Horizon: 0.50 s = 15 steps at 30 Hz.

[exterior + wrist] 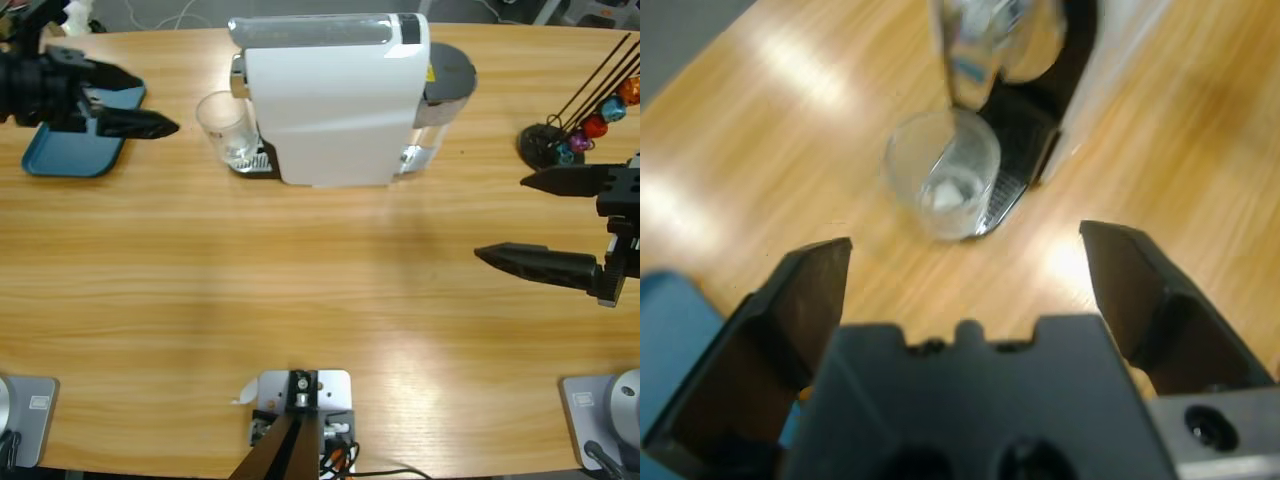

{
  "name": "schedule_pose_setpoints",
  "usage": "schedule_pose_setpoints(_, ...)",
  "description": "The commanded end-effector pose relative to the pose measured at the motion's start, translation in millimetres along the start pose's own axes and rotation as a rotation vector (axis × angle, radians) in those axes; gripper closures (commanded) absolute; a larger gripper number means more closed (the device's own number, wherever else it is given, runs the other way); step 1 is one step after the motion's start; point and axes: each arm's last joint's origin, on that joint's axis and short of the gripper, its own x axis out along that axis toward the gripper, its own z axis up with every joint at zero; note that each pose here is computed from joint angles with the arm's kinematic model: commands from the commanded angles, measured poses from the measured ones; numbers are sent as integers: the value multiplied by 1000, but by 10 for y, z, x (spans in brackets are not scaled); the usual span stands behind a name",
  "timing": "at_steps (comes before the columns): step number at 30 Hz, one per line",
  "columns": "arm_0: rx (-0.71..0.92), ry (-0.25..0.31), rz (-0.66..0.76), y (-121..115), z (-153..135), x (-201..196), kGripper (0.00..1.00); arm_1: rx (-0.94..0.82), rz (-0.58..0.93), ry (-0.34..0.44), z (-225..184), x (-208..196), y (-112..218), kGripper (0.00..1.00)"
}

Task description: Pour coffee

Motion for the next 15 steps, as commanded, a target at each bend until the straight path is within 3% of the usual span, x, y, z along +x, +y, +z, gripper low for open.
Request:
schedule_pose_setpoints(1,-297,120,109,462,-441,308,32,8,11,37,-106,98,-13,55)
schedule_pose_setpoints(5,-338,78,112,540,-396,529,37,8,16,28,-114,70,-10,55)
schedule_pose_setpoints(15,-372,125,75,566,-469,966,55,6,16,22,-118,46,-9,55)
